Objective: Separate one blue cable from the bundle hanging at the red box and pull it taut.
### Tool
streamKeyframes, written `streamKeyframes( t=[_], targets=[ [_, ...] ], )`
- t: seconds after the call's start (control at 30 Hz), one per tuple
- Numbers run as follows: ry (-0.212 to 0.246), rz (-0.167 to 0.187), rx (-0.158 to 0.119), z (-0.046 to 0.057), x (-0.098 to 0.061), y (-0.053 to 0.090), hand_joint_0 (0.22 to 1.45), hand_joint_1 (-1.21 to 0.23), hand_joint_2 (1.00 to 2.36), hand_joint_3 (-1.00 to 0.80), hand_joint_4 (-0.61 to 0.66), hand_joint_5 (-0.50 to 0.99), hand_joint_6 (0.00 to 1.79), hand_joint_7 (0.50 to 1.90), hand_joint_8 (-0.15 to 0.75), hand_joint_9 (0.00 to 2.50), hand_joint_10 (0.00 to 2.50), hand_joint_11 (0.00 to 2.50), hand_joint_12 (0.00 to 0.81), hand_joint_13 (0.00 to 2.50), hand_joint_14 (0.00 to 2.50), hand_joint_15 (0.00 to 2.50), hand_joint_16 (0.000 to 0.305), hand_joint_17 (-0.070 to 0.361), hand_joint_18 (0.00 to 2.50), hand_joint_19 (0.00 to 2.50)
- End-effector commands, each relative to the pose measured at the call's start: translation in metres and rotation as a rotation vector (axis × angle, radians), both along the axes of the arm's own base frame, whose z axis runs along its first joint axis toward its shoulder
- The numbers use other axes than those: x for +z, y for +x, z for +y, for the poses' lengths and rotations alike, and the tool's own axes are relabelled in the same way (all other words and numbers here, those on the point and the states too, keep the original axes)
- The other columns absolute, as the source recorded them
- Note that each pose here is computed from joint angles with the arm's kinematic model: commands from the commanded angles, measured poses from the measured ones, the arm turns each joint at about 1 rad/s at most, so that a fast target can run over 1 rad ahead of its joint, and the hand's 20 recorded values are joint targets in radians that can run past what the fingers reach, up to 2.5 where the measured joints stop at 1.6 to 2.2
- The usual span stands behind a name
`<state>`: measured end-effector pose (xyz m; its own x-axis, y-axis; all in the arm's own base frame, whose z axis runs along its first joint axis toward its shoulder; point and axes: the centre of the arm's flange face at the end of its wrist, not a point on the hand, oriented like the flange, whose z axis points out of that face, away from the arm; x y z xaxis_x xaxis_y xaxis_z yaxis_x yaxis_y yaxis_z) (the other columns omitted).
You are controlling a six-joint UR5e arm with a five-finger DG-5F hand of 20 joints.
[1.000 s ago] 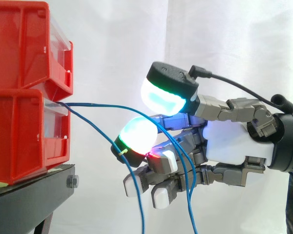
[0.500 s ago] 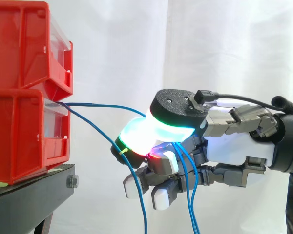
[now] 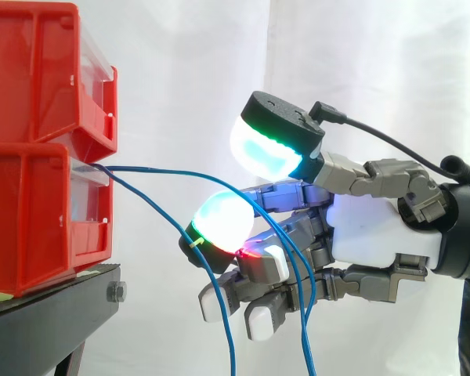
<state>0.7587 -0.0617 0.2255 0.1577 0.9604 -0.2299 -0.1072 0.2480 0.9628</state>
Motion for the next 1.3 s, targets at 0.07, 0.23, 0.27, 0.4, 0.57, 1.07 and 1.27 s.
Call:
streamKeyframes(
  t=[0.07, 0.23, 0.27, 0.4, 0.57, 1.07, 1.27],
  targets=[
    [-0.001, 0.000, 0.000, 0.0003, 0.0000, 0.0000, 0.60, -0.54, 1.02, -0.26, 0.17, -0.15, 0.82, 1.25, 0.364, 1.04, 0.02, 1.22, 0.436, 0.71, 0.02, 0.67, 0.053, 0.120, 0.75, 0.77],
    [-0.003, 0.002, 0.000, 0.0003, -0.0002, -0.0001, 0.58, -0.71, 1.02, -0.07, 0.18, -0.16, 0.84, 1.30, 0.377, 1.03, 0.02, 1.20, 0.449, 0.71, 0.02, 0.67, 0.056, 0.127, 0.77, 0.75],
    [-0.003, 0.003, 0.000, 0.0003, -0.0013, 0.0000, 0.58, -0.73, 1.02, -0.07, 0.18, -0.16, 0.84, 1.31, 0.373, 1.03, 0.02, 1.21, 0.452, 0.70, 0.02, 0.66, 0.057, 0.128, 0.77, 0.74],
    [-0.003, -0.001, 0.001, 0.0014, 0.0002, 0.0002, 0.62, -0.79, 1.02, -0.16, 0.15, -0.18, 0.85, 1.26, 0.352, 0.96, 0.03, 1.22, 0.438, 0.67, 0.02, 0.66, 0.054, 0.121, 0.74, 0.75],
    [0.004, 0.001, -0.005, 0.0007, -0.0002, -0.0001, 0.63, -0.77, 1.00, -0.50, 0.18, -0.17, 0.85, 1.23, 0.356, 0.98, 0.02, 1.20, 0.434, 0.69, 0.02, 0.65, 0.053, 0.119, 0.75, 0.74],
    [0.034, 0.007, -0.013, 0.0014, -0.0013, -0.0009, 0.59, -0.60, 1.02, -0.19, 0.15, -0.14, 0.84, 1.30, 0.369, 1.07, 0.02, 1.25, 0.432, 0.72, 0.02, 0.65, 0.053, 0.119, 0.78, 0.76],
    [0.034, 0.007, -0.013, 0.0014, -0.0013, -0.0009, 0.60, -0.76, 1.03, -0.07, 0.14, -0.15, 0.86, 1.33, 0.362, 1.05, 0.02, 1.27, 0.438, 0.70, 0.02, 0.67, 0.054, 0.120, 0.77, 0.76]
  ],
)
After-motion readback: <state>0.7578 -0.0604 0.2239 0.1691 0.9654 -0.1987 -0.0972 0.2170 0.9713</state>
